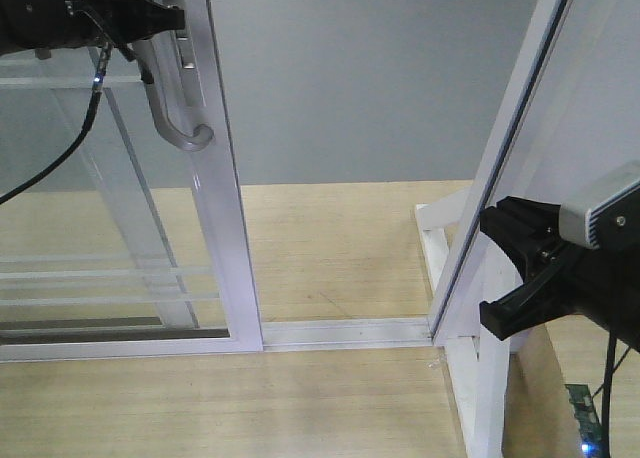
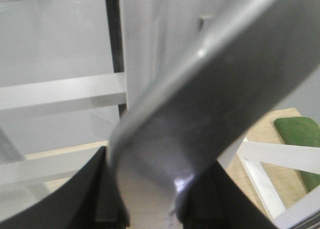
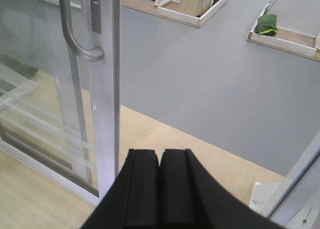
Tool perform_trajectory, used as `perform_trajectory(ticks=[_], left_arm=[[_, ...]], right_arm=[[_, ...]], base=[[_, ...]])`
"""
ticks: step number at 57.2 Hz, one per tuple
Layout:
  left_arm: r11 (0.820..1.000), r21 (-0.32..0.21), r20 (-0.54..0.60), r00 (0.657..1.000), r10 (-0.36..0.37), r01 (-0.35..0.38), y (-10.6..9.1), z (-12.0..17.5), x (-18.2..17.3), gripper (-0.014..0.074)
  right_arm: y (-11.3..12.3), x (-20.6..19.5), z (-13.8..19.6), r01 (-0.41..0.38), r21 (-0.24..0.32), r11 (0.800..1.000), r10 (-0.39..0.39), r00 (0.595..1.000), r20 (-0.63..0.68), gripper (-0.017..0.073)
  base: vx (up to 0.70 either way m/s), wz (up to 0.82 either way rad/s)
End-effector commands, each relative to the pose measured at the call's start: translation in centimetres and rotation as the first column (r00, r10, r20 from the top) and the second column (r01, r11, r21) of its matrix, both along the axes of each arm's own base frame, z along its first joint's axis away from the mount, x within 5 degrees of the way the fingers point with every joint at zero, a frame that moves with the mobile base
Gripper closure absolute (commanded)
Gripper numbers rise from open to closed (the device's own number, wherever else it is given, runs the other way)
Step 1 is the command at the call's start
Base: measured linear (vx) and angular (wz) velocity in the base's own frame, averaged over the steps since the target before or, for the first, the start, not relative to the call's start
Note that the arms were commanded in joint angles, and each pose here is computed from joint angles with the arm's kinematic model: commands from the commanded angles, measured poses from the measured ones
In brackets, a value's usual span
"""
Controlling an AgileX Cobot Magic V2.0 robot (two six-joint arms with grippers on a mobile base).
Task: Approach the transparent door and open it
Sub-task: 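Slide the door farther open with the left gripper, away from the right gripper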
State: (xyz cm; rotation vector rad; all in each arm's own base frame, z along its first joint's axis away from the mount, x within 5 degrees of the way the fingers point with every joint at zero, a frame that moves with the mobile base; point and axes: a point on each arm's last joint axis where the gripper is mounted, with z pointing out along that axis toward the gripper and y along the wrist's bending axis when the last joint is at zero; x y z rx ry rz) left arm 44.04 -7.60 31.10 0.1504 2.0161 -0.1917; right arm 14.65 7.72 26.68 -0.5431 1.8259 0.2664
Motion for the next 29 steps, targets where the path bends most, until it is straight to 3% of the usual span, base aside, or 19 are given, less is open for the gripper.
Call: perform_trajectory(ticks=[1,29], left_arm=[[0.992,-0.096,0.471,0.874,0.122,-0.088,1.9,9.8,-1.4,0.0594],[0.976,-0.098,0.481,0.849,0.218,-0.195,6.6,10.5,-1.5,0.059]], right_arm=[[0.0,0.3,1.9,0.007,0.043,0.999,-0.012,0.994,0.112,0.0561],[0.0,0.3,1.7,0.006,0.036,0.999,-0.01,0.995,0.099,0.0561]], base=[[0.0,0.0],[0.0,0.0]])
